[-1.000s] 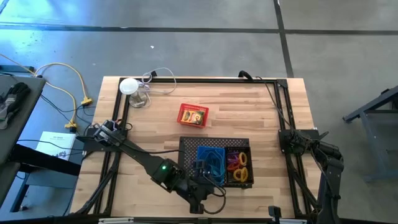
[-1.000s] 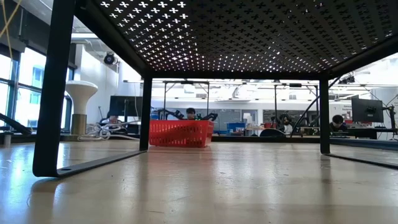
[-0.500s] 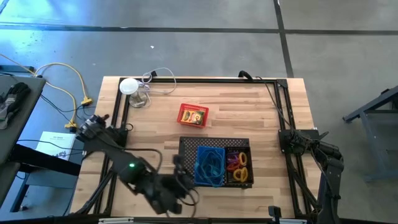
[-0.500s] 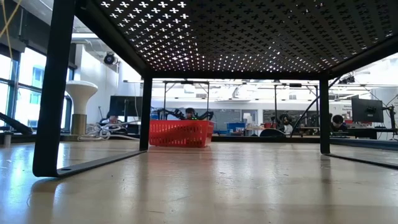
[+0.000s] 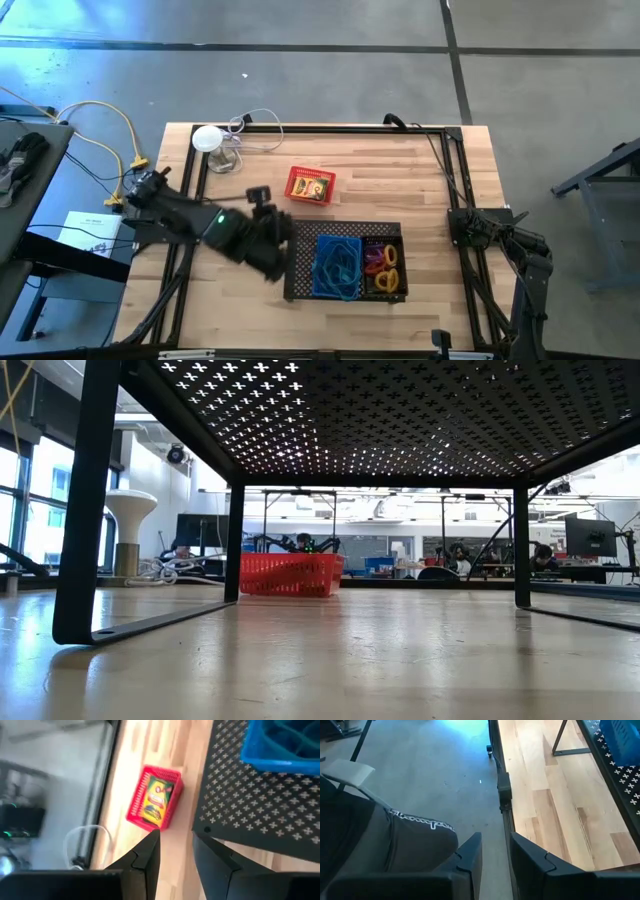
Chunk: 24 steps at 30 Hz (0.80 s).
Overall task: Pick & Place Office Desk Supplies
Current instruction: Put the red bin with crayon boxes on the shelf
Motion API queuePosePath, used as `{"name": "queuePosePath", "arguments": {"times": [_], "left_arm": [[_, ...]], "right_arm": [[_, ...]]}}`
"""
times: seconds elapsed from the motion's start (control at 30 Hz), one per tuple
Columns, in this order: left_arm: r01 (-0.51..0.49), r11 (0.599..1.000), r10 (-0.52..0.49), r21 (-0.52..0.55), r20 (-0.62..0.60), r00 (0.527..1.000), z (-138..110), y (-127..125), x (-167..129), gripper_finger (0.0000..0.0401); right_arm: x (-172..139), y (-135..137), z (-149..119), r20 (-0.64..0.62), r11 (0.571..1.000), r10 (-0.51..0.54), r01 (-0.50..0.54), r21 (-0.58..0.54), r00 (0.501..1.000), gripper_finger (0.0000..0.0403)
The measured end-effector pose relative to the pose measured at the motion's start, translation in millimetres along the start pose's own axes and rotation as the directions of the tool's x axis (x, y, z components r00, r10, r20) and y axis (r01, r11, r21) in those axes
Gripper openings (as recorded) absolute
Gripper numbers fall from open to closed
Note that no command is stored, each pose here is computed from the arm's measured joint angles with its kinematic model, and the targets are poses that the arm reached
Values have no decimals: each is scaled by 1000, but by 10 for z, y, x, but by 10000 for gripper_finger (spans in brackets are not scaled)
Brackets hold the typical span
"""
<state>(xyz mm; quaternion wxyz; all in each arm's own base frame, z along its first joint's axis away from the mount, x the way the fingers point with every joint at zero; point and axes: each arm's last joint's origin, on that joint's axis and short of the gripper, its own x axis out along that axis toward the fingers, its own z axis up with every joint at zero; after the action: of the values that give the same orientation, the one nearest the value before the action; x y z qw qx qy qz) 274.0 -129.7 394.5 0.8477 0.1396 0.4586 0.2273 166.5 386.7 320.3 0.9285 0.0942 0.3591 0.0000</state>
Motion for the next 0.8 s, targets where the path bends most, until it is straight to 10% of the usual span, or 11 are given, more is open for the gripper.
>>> {"name": "queuePosePath", "arguments": {"times": [0.8], "left_arm": [[256, 966, -219, 48, -380, 899, 76, 1109, 1049, 96]], "right_arm": [[118, -50, 164, 111, 993, -55, 43, 107, 992, 85]]}}
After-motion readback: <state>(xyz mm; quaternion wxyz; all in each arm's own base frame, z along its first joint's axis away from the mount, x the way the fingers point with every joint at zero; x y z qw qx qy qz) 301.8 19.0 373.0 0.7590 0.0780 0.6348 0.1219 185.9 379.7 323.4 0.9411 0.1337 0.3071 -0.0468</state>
